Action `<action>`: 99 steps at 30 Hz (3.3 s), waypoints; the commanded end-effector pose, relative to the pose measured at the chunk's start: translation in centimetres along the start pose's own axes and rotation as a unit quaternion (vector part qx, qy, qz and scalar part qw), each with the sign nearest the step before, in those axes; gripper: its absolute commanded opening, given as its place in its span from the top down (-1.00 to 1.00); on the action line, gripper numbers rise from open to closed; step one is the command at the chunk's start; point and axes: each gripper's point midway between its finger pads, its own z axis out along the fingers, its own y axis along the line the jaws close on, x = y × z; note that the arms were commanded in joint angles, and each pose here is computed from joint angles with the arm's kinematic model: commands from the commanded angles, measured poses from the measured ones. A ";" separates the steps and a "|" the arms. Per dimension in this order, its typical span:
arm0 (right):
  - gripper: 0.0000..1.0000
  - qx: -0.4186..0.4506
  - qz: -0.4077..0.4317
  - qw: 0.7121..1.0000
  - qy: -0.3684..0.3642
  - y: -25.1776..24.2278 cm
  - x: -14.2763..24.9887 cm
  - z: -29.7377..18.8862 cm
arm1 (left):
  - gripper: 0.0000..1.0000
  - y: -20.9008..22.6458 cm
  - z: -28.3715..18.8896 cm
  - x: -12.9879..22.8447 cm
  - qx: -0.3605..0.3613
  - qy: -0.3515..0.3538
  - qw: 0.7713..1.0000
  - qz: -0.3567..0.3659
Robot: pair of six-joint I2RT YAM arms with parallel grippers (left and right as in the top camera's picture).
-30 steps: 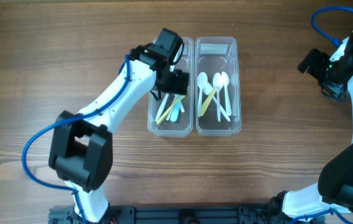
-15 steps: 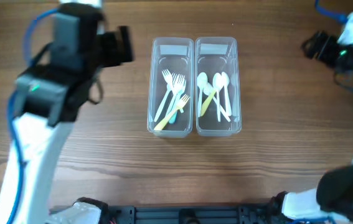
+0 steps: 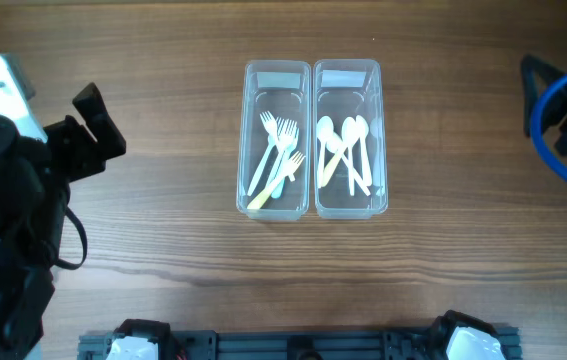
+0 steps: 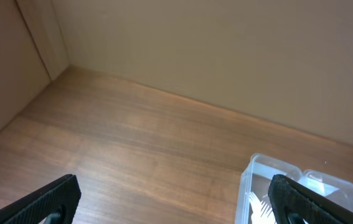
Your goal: Pack container
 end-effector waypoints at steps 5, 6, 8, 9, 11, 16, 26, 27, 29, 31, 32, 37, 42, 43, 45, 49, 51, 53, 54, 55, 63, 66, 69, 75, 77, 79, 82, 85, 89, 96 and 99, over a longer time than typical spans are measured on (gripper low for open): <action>-0.99 -0.015 0.017 0.999 0.037 0.3 1.8 0.5 | -1.00 0.4 0.6 0.5 -0.016 0.016 1.000 0.011; -0.99 -0.015 0.019 0.999 0.040 0.2 1.9 0.7 | -0.99 0.4 0.6 0.5 -0.016 0.016 1.000 0.011; -0.99 -0.016 0.022 0.999 0.045 -0.1 2.1 1.1 | -1.00 0.4 0.6 0.5 -0.016 0.016 1.000 0.011; -1.00 -0.016 0.024 0.998 0.048 -0.2 2.2 1.3 | -1.00 0.4 0.6 0.5 -0.016 0.016 1.000 0.011; -0.99 -0.016 0.026 0.998 0.052 -0.4 2.3 1.7 | -1.00 0.4 0.6 0.5 -0.016 0.016 1.000 0.011; -0.99 -0.017 0.033 0.997 0.062 -0.8 2.7 2.5 | -1.00 0.4 0.6 0.5 -0.016 0.016 1.000 0.011; -0.99 -0.018 0.059 0.995 0.078 -1.3 3.4 3.5 | -1.00 0.4 0.6 0.5 -0.016 0.016 1.000 0.011; -0.99 -0.017 0.059 0.996 0.072 -1.2 3.1 3.3 | -1.00 0.4 0.6 0.5 -0.016 0.016 1.000 0.011; -0.99 -0.015 0.056 0.997 0.050 -0.9 2.1 2.6 | -0.99 0.4 0.6 0.5 -0.016 0.016 1.000 0.011; -1.00 -0.013 0.039 0.999 0.021 -0.2 0.8 1.2 | -0.99 0.4 0.6 0.5 -0.016 0.016 1.000 0.011; -0.99 -0.012 0.031 0.999 0.008 0.1 0.3 0.5 | -1.00 0.4 0.6 0.5 -0.016 0.016 1.000 0.011; -1.00 0.012 -0.002 0.999 -0.046 0.6 -1.6 -1.6 | -1.00 0.4 0.6 0.5 -0.016 0.016 1.000 0.011; -0.99 0.036 -0.001 0.997 -0.073 1.7 1.8 -1.3 | -1.00 0.4 0.6 0.5 -0.016 0.016 1.000 0.011; -1.00 0.031 0.009 0.996 -0.080 2.2 3.2 -1.1 | -1.00 0.4 0.6 0.5 -0.016 0.016 1.000 0.011; -0.99 0.015 0.022 0.996 -0.084 3.0 5.8 -0.7 | -1.00 0.4 0.6 0.5 -0.016 0.016 1.000 0.011; -0.99 -0.012 0.049 0.996 -0.073 4.0 13.6 0.7 | -1.00 0.4 0.6 0.5 -0.016 0.016 1.000 0.011; -0.99 -0.013 0.062 0.995 -0.073 3.8 16.6 1.3 | -1.00 0.4 0.6 0.5 -0.016 0.016 1.000 0.011; -0.99 -0.013 0.060 0.995 -0.078 3.7 19.1 1.8 | -0.99 0.4 0.6 0.5 -0.015 0.016 1.000 0.011; -0.99 -0.014 0.060 0.995 -0.079 3.6 20.5 2.0 | -1.00 0.4 0.6 0.5 -0.016 0.016 1.000 0.011; -0.99 -0.014 0.059 0.995 -0.079 3.5 21.6 2.2 | -1.00 0.4 0.6 0.5 -0.015 0.016 1.000 0.011; -0.99 -0.013 0.054 0.995 -0.082 3.3 27.3 3.0 | -1.00 0.4 0.6 0.5 -0.016 0.016 1.000 0.011; -0.99 -0.007 0.054 0.994 -0.090 3.1 28.0 3.0 | -1.00 0.4 0.6 0.5 -0.016 0.016 1.000 0.011; -0.99 -0.006 0.054 0.995 -0.088 2.9 28.9 3.4 | -1.00 0.4 0.6 0.5 -0.016 0.016 1.000 0.011; -0.99 -0.005 0.060 0.996 -0.066 2.7 31.0 4.4 | -0.99 0.4 0.6 0.5 -0.015 0.016 1.000 0.011; -1.00 -0.005 0.061 0.996 -0.066 2.7 31.2 4.5 | -1.00 0.4 0.6 0.5 -0.016 0.016 1.000 0.011; -0.99 -0.005 0.061 0.996 -0.066 2.7 31.2 4.5 | -1.00 0.4 0.6 0.5 -0.016 0.016 1.000 0.011; -1.00 -0.004 0.062 0.996 -0.058 2.6 31.9 4.8 | -1.00 0.4 0.6 0.5 -0.016 0.016 1.000 0.011; -0.99 -0.004 0.063 0.996 -0.055 2.6 32.0 4.8 | -1.00 0.4 0.6 0.5 -0.015 0.016 1.000 0.011; -0.99 -0.004 0.063 0.996 -0.055 2.6 32.0 4.8 | -1.00 0.4 0.6 0.5 -0.016 0.016 1.000 0.011; -1.00 -0.004 0.063 0.996 -0.055 2.6 32.0 4.8 | -1.00 0.4 0.6 0.5 -0.016 0.016 1.000 0.011; -0.99 -0.004 0.063 0.996 -0.055 2.6 32.0 4.8 | -1.00 0.4 0.6 0.5 -0.016 0.016 1.000 0.011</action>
